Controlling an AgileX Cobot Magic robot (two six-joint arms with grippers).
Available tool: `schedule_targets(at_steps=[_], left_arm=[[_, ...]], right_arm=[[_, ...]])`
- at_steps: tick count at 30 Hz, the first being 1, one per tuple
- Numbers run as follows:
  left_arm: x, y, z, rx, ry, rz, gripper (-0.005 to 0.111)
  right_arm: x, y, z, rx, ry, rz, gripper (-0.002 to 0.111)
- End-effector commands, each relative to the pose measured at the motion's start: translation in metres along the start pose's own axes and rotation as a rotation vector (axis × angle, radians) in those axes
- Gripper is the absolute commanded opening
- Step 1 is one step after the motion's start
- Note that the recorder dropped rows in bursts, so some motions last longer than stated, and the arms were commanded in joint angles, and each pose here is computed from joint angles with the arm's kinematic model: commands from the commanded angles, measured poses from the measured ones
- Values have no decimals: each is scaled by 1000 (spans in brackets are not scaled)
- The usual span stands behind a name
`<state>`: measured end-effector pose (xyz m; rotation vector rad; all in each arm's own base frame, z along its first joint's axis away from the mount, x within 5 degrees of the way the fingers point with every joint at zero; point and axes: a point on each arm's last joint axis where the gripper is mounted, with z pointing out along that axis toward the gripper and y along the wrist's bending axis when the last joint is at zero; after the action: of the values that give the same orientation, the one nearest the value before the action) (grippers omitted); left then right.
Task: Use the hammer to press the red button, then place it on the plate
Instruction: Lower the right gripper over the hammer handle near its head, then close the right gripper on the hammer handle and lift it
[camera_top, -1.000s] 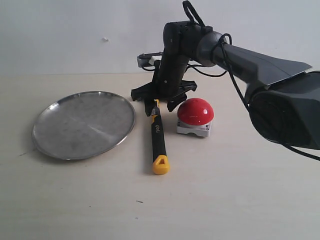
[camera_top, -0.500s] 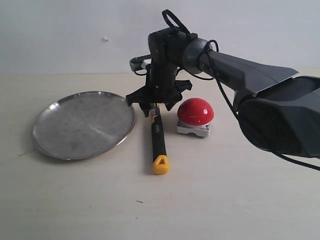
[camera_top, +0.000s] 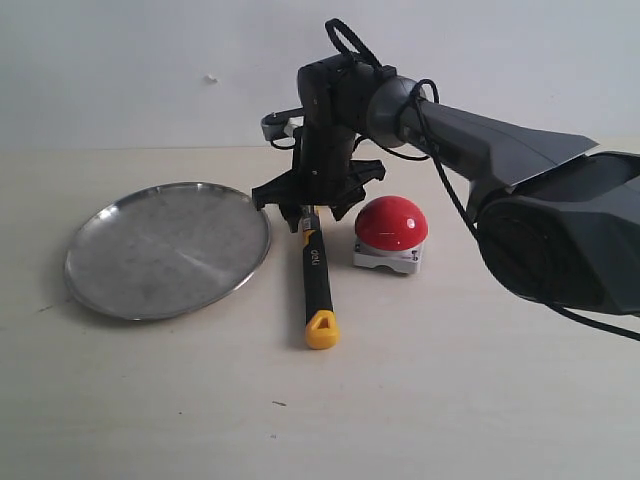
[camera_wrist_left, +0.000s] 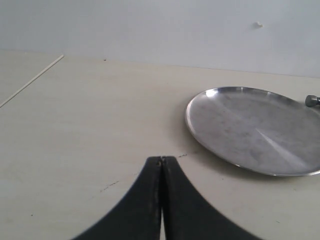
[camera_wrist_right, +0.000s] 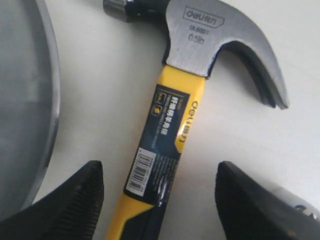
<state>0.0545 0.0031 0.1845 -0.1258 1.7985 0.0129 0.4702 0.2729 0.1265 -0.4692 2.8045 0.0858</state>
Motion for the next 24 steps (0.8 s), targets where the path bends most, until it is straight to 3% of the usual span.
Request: schedule_targets(at_steps=[1,17,20,24], left_arm=[[-1,0,-1,1,-9,-4,0],[-1,0,-1,1,-9,-4,0],[-1,0,-1,1,-9,-4,0],[-1,0,-1,1,-9,-4,0]], right_arm=[[-2,0,-3,2,-17,0,62],[10,-1,20,18,80,14,62],[9,-1,21,18,72,17,54],[8,-1,21,16,62,17,35]])
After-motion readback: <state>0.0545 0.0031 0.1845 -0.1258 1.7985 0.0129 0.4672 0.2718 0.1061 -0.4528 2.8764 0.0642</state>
